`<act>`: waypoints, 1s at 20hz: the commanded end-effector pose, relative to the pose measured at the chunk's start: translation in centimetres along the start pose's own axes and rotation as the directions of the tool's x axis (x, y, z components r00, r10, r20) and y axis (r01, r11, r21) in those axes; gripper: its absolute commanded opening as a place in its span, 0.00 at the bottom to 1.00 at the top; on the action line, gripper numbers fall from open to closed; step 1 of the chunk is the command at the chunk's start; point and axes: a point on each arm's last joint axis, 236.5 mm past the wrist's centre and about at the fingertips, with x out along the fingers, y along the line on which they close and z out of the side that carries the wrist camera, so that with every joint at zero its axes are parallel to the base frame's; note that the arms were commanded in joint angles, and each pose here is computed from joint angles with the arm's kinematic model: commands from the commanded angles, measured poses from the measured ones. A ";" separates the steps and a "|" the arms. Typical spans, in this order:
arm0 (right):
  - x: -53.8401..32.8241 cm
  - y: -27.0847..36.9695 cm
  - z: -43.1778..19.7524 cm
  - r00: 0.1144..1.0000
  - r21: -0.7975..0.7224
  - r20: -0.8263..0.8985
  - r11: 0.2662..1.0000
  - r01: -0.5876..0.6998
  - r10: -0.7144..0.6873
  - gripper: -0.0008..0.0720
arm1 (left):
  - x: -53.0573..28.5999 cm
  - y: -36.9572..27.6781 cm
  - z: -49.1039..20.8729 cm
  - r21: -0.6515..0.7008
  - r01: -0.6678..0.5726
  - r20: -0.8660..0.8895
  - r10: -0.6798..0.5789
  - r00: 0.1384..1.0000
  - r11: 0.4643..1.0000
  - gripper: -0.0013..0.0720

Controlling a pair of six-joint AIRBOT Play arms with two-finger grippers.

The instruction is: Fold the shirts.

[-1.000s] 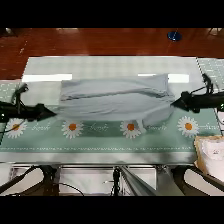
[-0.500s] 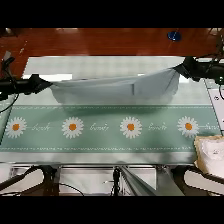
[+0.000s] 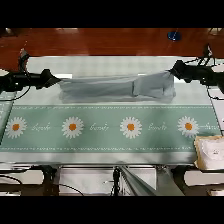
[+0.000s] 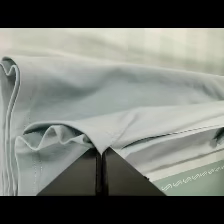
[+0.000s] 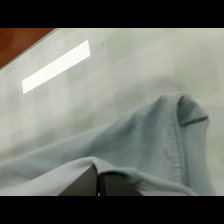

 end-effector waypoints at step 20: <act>0.7 -1.3 -1.6 0.997 -0.188 -0.058 0.981 0.047 -0.059 0.66 | 0.4 6.7 4.5 -0.084 -0.065 0.088 0.072 0.994 0.994 0.86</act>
